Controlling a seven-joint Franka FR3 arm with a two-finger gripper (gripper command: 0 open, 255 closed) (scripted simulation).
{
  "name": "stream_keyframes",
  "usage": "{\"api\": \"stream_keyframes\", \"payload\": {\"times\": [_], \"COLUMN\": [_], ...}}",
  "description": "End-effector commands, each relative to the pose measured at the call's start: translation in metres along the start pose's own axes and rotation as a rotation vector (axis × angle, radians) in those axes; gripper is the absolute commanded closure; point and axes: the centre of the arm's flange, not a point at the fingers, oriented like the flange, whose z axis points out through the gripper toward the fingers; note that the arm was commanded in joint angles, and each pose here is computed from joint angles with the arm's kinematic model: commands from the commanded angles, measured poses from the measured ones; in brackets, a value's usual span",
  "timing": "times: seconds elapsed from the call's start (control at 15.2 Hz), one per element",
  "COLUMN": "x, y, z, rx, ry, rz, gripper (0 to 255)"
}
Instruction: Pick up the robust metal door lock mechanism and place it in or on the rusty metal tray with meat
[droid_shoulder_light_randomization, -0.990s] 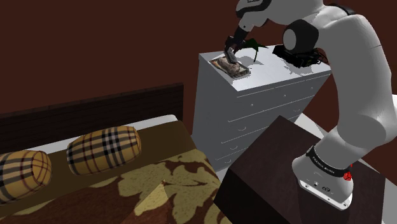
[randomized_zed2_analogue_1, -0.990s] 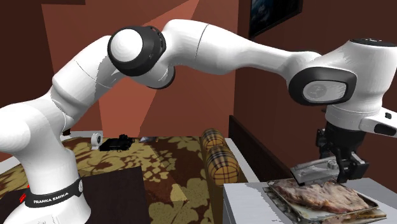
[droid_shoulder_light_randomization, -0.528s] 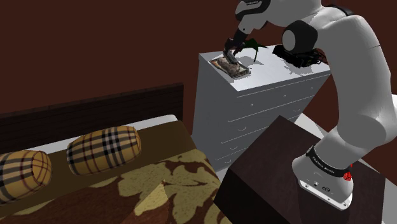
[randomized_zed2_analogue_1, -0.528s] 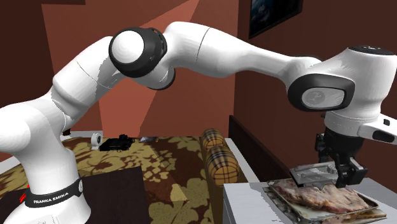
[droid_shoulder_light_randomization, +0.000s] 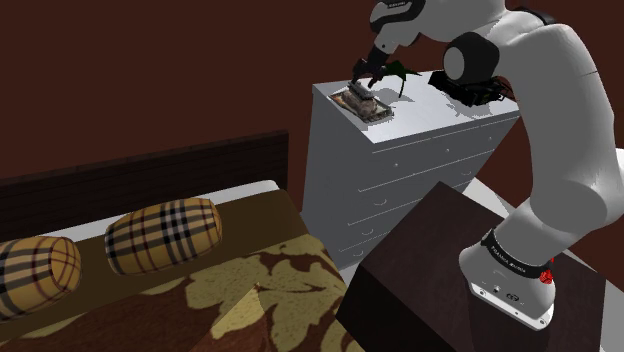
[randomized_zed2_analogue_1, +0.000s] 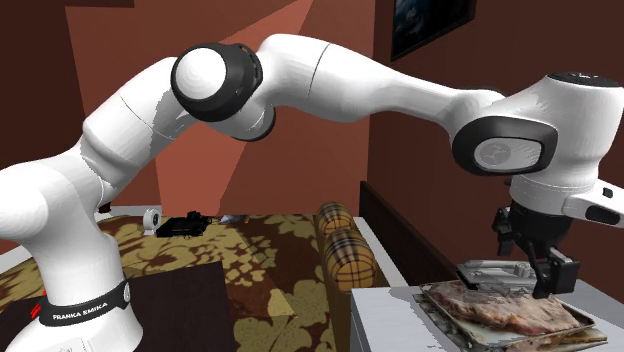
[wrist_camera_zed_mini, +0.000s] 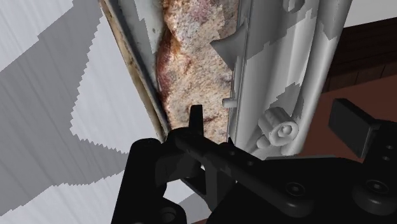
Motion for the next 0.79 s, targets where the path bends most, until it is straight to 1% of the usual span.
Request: {"api": "stream_keyframes", "payload": {"times": [0.0,0.26,0.73], "x": [0.0,0.0,0.0], "y": [0.0,0.0,0.0], "z": [0.0,-0.05,-0.05], "rx": [0.0,0.0,0.0], "ry": [0.0,0.0,0.0], "rz": [0.0,0.0,0.0], "gripper": [0,0,0]}}
